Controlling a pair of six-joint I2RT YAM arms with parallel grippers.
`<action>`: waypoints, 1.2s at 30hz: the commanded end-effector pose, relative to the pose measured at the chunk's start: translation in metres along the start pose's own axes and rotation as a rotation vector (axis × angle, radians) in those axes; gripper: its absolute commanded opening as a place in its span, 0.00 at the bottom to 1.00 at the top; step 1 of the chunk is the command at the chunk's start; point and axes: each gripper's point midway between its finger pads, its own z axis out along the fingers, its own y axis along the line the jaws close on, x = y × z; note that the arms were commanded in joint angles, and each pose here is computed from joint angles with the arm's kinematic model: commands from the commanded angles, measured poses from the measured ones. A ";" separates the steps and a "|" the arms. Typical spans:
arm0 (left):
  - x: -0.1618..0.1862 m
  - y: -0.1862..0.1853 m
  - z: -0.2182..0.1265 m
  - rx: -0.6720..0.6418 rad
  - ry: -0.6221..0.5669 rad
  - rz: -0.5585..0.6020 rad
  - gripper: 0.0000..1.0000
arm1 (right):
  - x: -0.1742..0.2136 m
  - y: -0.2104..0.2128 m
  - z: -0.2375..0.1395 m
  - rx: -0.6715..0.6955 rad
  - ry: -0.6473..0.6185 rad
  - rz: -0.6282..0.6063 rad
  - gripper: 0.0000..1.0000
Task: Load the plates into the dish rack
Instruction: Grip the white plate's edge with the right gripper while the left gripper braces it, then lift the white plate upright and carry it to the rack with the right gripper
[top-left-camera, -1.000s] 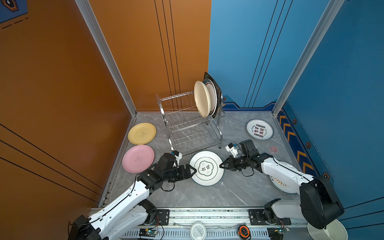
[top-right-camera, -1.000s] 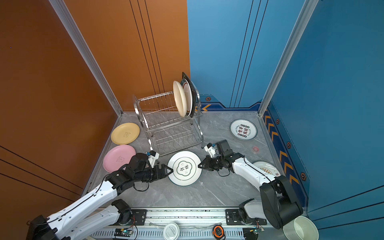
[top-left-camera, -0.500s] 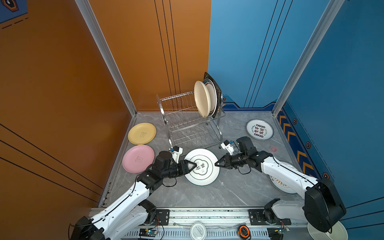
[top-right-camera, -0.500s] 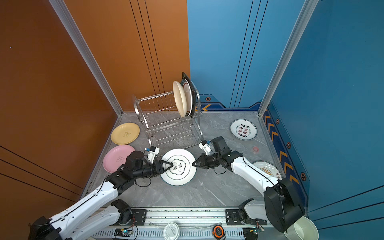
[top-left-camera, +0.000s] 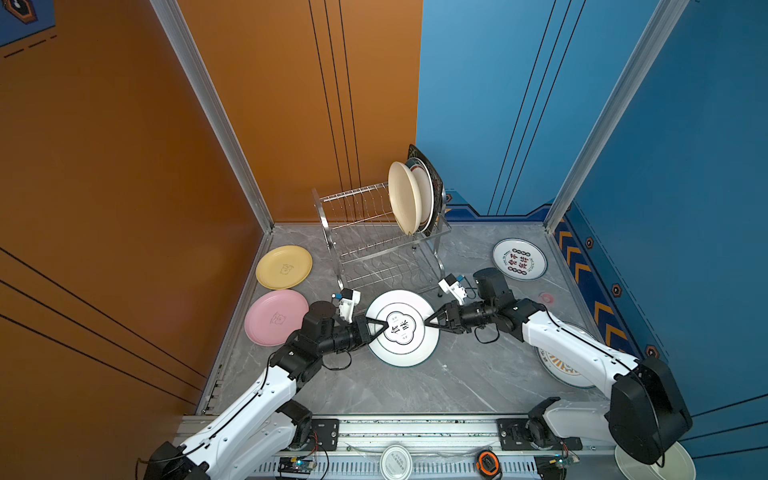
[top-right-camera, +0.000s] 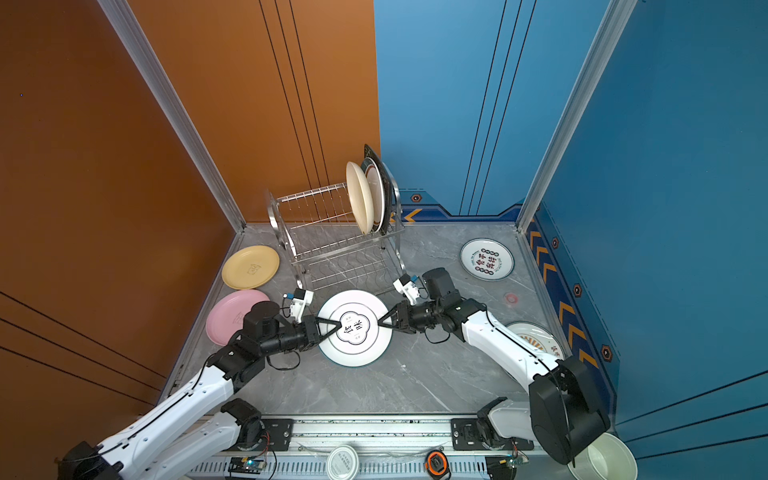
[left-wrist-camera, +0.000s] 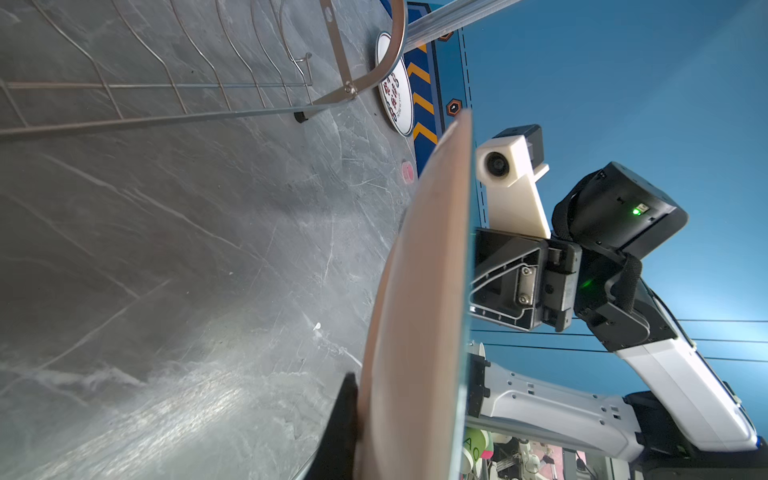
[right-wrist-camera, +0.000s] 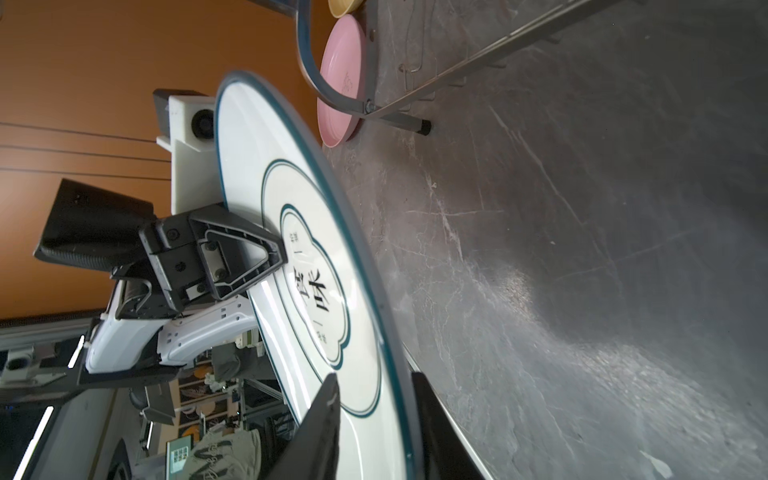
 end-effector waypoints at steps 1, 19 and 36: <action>0.003 -0.016 0.000 0.087 0.042 0.028 0.00 | -0.012 0.033 0.002 -0.121 0.002 -0.076 0.42; -0.002 -0.021 0.000 0.122 0.076 0.017 0.00 | -0.018 0.055 0.013 -0.230 0.022 -0.085 0.15; -0.035 0.006 -0.050 -0.158 -0.068 0.038 0.97 | -0.045 0.053 -0.040 0.080 -0.170 -0.110 0.00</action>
